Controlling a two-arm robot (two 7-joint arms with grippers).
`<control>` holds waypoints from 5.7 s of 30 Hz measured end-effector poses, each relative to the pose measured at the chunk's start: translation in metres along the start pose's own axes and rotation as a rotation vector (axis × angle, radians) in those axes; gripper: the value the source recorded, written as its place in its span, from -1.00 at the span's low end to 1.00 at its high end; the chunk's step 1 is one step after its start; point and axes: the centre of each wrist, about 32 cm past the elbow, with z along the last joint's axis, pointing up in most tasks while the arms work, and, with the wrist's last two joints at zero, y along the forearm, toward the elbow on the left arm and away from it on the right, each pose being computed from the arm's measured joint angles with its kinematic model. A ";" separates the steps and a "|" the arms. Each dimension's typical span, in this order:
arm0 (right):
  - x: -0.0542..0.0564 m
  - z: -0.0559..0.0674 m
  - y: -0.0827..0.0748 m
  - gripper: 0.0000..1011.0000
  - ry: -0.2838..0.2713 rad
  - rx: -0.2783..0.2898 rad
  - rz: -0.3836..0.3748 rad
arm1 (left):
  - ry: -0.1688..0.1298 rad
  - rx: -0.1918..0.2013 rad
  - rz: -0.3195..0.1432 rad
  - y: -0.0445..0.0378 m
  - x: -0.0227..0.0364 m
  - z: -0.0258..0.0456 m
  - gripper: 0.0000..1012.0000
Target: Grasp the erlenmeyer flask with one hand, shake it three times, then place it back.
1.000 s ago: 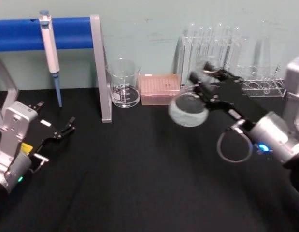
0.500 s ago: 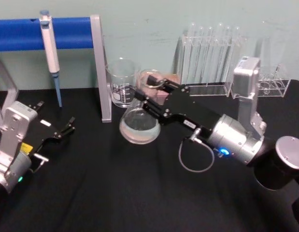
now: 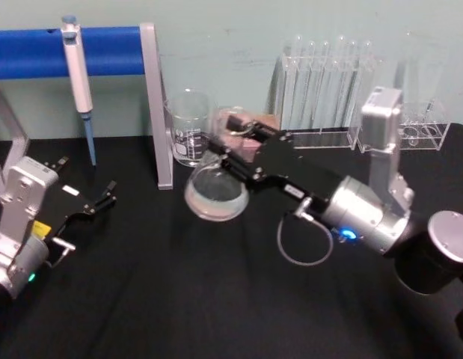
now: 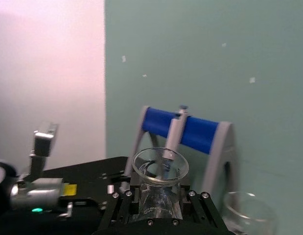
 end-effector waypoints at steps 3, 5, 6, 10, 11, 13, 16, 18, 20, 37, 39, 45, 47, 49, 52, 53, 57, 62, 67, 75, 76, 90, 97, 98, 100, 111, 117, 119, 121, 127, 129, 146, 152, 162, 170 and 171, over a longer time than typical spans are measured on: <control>0.003 0.003 -0.010 -0.10 -0.014 0.008 -0.051 | 0.000 0.000 0.000 0.0000 0.0000 0.0000 0.98; 0.007 0.005 -0.019 -0.10 -0.027 0.012 -0.098 | 0.000 0.000 0.000 0.0000 0.0000 0.0000 0.98; 0.008 0.006 -0.023 -0.10 -0.031 0.012 -0.116 | 0.000 0.000 0.000 0.0000 0.0000 0.0000 0.98; 0.013 0.012 -0.044 -0.10 -0.055 0.014 -0.212 | 0.000 0.000 0.000 0.0000 0.0000 0.0000 0.98; 0.015 0.014 -0.053 -0.10 -0.065 0.013 -0.251 | 0.000 0.000 0.000 0.0000 0.0000 0.0000 0.98; 0.018 0.017 -0.066 -0.10 -0.080 0.012 -0.308 | 0.000 0.000 0.000 0.0000 0.0000 0.0000 0.98; 0.019 0.020 -0.078 -0.10 -0.091 0.010 -0.359 | 0.000 0.000 0.000 0.0000 0.0000 0.0000 0.98; 0.020 0.022 -0.089 -0.10 -0.101 0.008 -0.401 | 0.000 0.000 0.000 0.0000 0.0000 0.0000 0.98; 0.021 0.024 -0.097 -0.10 -0.107 0.007 -0.435 | 0.000 0.000 0.000 0.0000 0.0000 0.0000 0.98; 0.023 0.017 -0.090 -0.10 -0.079 -0.001 -0.405 | 0.000 0.000 0.000 0.0000 0.0000 0.0000 0.98; 0.023 0.016 -0.084 -0.10 -0.070 -0.001 -0.374 | 0.000 0.000 0.000 0.0000 0.0000 0.0000 0.98; 0.022 0.011 -0.066 -0.10 -0.047 -0.003 -0.297 | 0.000 0.000 0.000 0.0000 0.0000 0.0000 0.98; 0.022 0.009 -0.057 -0.10 -0.038 -0.003 -0.257 | 0.000 0.000 0.000 0.0000 0.0000 0.0000 0.98; 0.021 0.007 -0.049 -0.10 -0.030 -0.003 -0.220 | 0.000 0.000 0.000 0.0000 0.0000 0.0000 0.98; 0.018 0.005 -0.038 -0.10 -0.018 -0.004 -0.171 | 0.000 0.000 0.000 0.0000 0.0000 0.0000 0.98; 0.018 0.004 -0.036 -0.10 -0.015 -0.005 -0.160 | 0.000 0.000 0.000 0.0000 0.0000 0.0000 0.98; 0.015 0.002 -0.026 -0.10 -0.002 -0.009 -0.115 | 0.000 0.000 0.000 0.0000 0.0000 0.0000 0.98; 0.012 0.000 -0.019 -0.10 0.010 -0.018 -0.080 | 0.000 0.000 0.000 0.0000 0.0000 0.0000 0.98; 0.011 -0.001 -0.017 -0.10 0.015 -0.024 -0.066 | 0.000 0.000 0.000 0.0000 0.0000 0.0000 0.98; 0.010 0.000 -0.016 -0.10 0.015 -0.028 -0.056 | 0.000 0.000 0.000 0.0000 0.0000 0.0000 0.98; 0.010 0.000 -0.016 -0.10 0.015 -0.028 -0.055 | 0.000 0.000 0.000 0.0000 0.0000 0.0000 0.98; 0.017 -0.009 -0.018 -0.10 0.026 -0.061 -0.004 | 0.000 0.000 0.000 0.0000 0.0000 0.0000 0.98; 0.021 -0.020 -0.024 -0.10 0.034 -0.102 0.022 | 0.000 0.000 0.000 0.0000 0.0000 0.0000 0.98; 0.021 -0.021 -0.025 -0.10 0.035 -0.106 0.024 | 0.000 0.000 0.000 0.0000 0.0000 0.0000 0.98; 0.022 -0.024 -0.027 -0.10 0.041 -0.120 0.027 | 0.000 0.000 0.000 0.0000 0.0000 0.0000 0.98; 0.023 -0.037 -0.031 -0.10 0.066 -0.167 0.025 | 0.000 0.000 0.000 0.0000 0.0000 0.0000 0.98; 0.024 -0.042 -0.031 -0.10 0.075 -0.189 0.027 | 0.000 0.000 0.000 0.0000 0.0000 0.0000 0.98; 0.024 -0.044 -0.031 -0.10 0.079 -0.197 0.028 | 0.000 0.000 0.000 0.0000 0.0000 0.0000 0.98; 0.024 -0.045 -0.031 -0.10 0.081 -0.202 0.028 | 0.000 0.000 0.000 0.0000 0.0000 0.0000 0.98; 0.024 -0.051 -0.032 -0.10 0.089 -0.218 0.028 | 0.000 0.000 0.000 0.0000 0.0000 0.0000 0.98; 0.025 -0.052 -0.032 -0.10 0.090 -0.220 0.028 | 0.000 0.000 0.000 0.0000 0.0000 0.0000 0.98; 0.022 -0.058 -0.034 -0.10 0.103 -0.236 0.029 | 0.000 0.000 0.000 0.0000 0.0000 0.0000 0.98; 0.021 -0.059 -0.035 -0.10 0.103 -0.244 0.030 | 0.000 0.000 0.000 0.0000 0.0000 0.0000 0.98; 0.020 -0.061 -0.036 -0.10 0.098 -0.253 0.029 | 0.000 0.000 0.000 0.0000 0.0000 0.0000 0.98; 0.020 -0.062 -0.036 -0.10 0.099 -0.257 0.027 | 0.000 0.000 0.000 0.0000 0.0000 0.0000 0.98; 0.020 -0.062 -0.036 -0.10 0.099 -0.257 0.027 | 0.000 0.000 0.000 0.0000 0.0000 0.0000 0.98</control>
